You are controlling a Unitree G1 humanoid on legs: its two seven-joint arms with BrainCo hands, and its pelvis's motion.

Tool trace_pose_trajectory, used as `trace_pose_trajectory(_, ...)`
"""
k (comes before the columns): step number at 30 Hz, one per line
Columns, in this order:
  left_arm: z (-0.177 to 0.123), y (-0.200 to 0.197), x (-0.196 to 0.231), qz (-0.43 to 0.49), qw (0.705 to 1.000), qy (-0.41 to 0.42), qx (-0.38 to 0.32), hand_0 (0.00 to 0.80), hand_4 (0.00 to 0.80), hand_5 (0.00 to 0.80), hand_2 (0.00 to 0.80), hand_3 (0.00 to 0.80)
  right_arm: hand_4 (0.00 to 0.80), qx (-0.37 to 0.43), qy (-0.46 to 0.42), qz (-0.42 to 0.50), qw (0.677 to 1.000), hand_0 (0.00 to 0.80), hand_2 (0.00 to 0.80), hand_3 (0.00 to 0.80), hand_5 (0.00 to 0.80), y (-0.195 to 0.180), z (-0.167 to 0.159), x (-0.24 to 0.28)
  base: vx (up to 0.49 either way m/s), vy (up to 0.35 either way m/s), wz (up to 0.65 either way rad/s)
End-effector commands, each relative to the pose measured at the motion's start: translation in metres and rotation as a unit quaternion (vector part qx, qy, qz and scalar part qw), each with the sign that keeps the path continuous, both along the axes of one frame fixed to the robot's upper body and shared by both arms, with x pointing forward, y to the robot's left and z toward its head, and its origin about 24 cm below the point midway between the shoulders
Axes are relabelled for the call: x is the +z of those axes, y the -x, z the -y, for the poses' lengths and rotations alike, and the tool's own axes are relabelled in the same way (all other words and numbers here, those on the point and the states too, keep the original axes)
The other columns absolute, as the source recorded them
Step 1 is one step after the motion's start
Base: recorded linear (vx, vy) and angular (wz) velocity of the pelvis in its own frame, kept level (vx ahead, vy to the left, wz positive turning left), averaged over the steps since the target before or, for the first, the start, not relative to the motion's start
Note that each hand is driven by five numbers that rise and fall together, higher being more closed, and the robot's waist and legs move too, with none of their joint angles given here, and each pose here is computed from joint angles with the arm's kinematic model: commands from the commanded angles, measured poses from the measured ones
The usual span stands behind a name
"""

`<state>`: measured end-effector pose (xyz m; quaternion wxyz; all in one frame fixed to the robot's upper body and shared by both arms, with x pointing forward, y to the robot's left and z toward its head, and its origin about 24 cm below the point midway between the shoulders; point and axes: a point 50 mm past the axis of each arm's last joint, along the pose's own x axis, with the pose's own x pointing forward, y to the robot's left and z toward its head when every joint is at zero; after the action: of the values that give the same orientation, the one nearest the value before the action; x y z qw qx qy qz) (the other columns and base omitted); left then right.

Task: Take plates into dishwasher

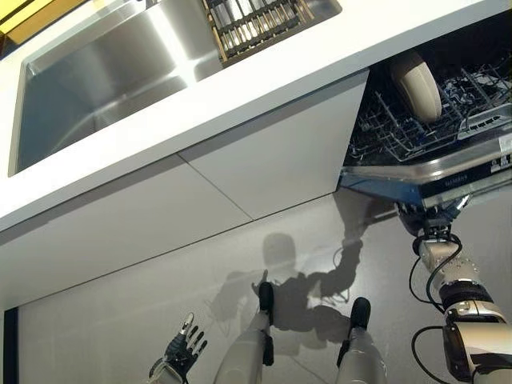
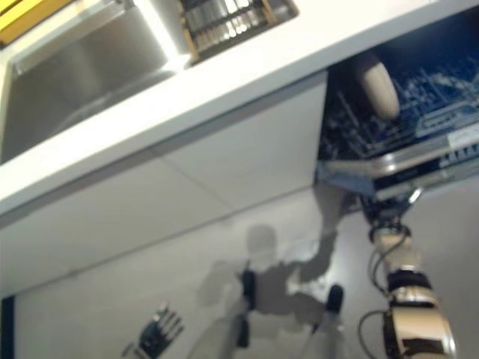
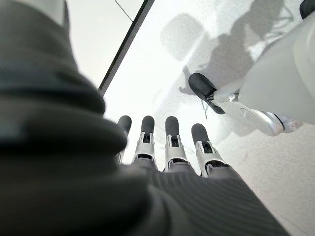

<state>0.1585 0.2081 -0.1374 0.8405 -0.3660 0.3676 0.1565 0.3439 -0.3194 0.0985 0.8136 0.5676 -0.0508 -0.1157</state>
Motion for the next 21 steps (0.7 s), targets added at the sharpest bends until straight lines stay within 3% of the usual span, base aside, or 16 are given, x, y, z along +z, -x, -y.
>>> trace_pose_trajectory(1, -0.025, -0.001, 0.005, -0.011, 0.998, -0.052, -0.031, 0.000, 0.000, 0.000, 0.000, 0.000, 0.000, 0.043, 0.055, 0.178, 0.982, 0.000, 0.000, 0.000, 0.000, -0.039, -0.029, 0.123, 0.024, 0.014, 0.08)
trace_pose_trajectory(15, -0.036, -0.005, 0.009, -0.006, 0.997, -0.071, -0.035, 0.000, 0.000, 0.000, 0.000, 0.000, 0.000, 0.033, 0.069, 0.105, 0.992, 0.000, 0.000, 0.000, 0.000, -0.033, -0.015, 0.083, 0.018, -0.002, 0.06)
trace_pose_trajectory(21, -0.037, -0.009, 0.011, -0.002, 0.997, -0.074, -0.031, 0.000, 0.000, 0.000, 0.000, 0.000, 0.000, 0.029, 0.121, 0.006, 0.992, 0.000, 0.000, 0.000, 0.000, -0.027, -0.004, 0.055, 0.000, 0.000, 0.00)
